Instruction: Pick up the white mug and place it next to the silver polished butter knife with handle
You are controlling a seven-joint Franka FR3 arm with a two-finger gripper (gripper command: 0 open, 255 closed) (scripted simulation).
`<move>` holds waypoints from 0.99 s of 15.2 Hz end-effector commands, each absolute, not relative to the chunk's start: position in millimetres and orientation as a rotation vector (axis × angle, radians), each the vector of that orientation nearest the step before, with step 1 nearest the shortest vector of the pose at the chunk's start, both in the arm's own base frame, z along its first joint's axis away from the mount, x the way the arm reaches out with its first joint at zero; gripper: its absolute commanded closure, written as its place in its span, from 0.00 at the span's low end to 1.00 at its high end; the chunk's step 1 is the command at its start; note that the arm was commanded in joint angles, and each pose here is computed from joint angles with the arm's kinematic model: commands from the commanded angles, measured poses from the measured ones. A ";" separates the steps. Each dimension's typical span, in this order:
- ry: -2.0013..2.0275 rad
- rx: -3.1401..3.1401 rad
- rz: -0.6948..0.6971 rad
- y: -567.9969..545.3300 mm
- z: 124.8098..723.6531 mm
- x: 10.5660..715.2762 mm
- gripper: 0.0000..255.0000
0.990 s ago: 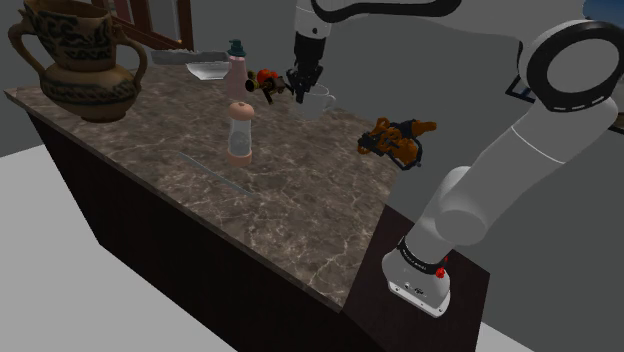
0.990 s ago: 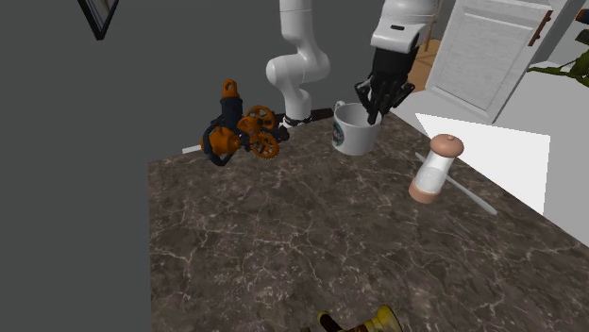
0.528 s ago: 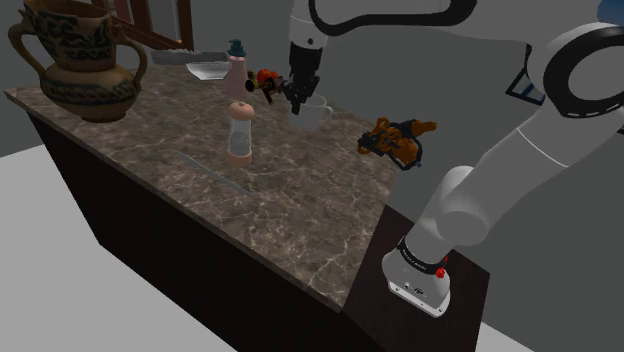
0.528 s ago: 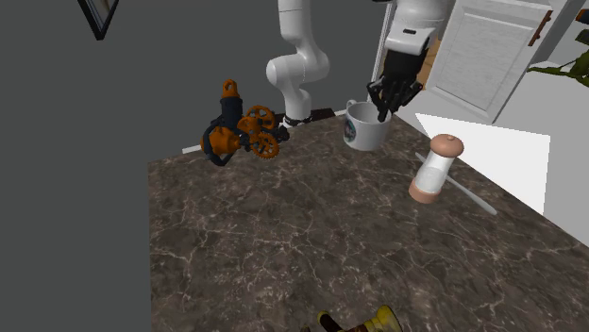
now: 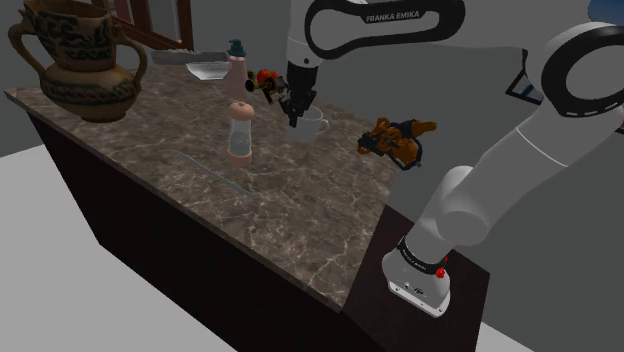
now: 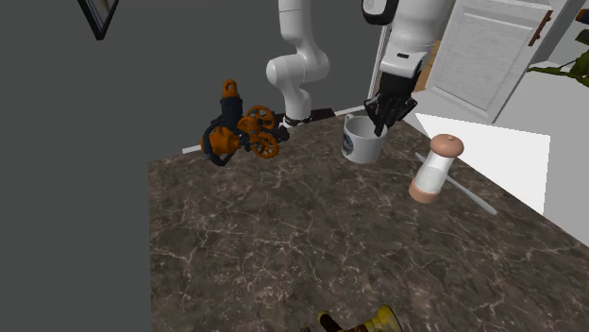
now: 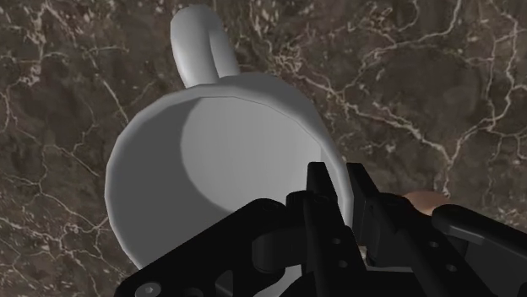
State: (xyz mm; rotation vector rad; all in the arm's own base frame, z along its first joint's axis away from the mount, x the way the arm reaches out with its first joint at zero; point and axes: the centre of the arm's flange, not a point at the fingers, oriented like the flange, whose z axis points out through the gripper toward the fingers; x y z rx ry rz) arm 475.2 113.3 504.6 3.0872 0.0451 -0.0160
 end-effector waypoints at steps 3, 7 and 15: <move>0.045 3.087 -0.015 113.3 482.3 474.3 1.00; 0.045 3.087 -0.015 113.3 461.2 474.3 1.00; 0.045 3.087 -0.015 113.3 420.7 474.2 1.00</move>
